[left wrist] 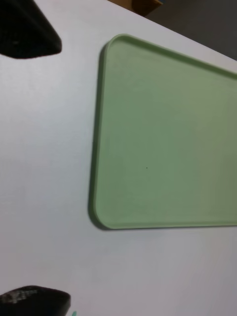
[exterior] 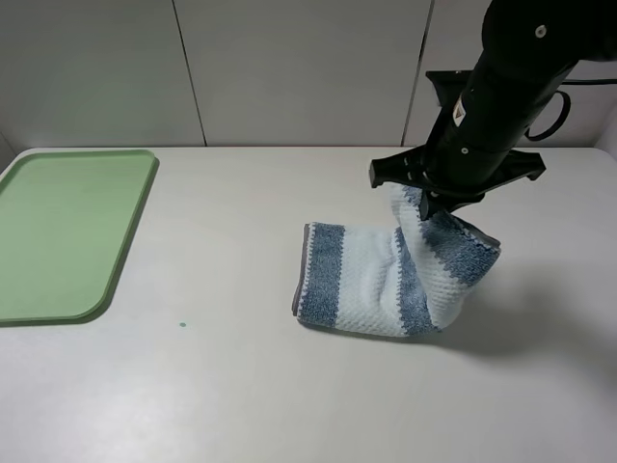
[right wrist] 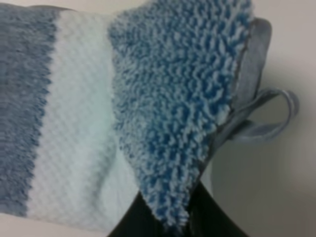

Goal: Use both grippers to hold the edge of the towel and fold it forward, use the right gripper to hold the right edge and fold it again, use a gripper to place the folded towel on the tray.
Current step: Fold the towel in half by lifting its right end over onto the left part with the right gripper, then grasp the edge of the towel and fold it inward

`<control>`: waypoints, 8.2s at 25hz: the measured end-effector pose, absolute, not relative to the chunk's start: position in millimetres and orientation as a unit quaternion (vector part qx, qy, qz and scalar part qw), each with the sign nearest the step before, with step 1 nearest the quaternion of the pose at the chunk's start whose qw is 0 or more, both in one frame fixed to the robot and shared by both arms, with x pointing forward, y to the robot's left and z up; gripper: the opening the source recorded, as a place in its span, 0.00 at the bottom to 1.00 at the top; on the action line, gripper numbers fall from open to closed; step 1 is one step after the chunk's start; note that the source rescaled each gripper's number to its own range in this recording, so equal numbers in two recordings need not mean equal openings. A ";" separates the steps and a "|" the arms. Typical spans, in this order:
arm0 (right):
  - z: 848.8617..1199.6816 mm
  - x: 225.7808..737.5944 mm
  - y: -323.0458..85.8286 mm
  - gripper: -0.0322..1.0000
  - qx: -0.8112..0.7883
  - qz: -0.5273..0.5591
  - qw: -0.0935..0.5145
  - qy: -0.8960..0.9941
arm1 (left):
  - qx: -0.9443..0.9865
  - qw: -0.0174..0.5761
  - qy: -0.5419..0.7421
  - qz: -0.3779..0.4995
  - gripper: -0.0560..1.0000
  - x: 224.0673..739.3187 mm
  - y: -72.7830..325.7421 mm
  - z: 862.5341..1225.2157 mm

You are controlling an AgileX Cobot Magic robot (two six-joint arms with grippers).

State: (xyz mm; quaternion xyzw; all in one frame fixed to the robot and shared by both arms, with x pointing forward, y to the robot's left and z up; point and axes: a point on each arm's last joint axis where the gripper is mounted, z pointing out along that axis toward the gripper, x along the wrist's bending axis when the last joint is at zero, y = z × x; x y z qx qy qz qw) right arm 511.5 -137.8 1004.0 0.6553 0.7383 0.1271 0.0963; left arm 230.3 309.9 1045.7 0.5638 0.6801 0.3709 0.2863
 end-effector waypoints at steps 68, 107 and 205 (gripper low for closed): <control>1132.8 389.7 -180.7 1.00 0.469 0.209 0.097 0.853 | 0.564 0.286 0.680 0.371 0.91 230.3 309.9 1045.7; 1051.8 235.4 -298.0 1.00 0.623 0.391 0.358 0.575 | 0.564 0.286 0.680 0.371 0.91 230.3 309.9 1045.7; 1051.9 235.1 -298.0 1.00 0.623 0.392 0.359 0.575 | 0.791 0.236 0.564 -0.013 1.00 527.3 48.1 977.9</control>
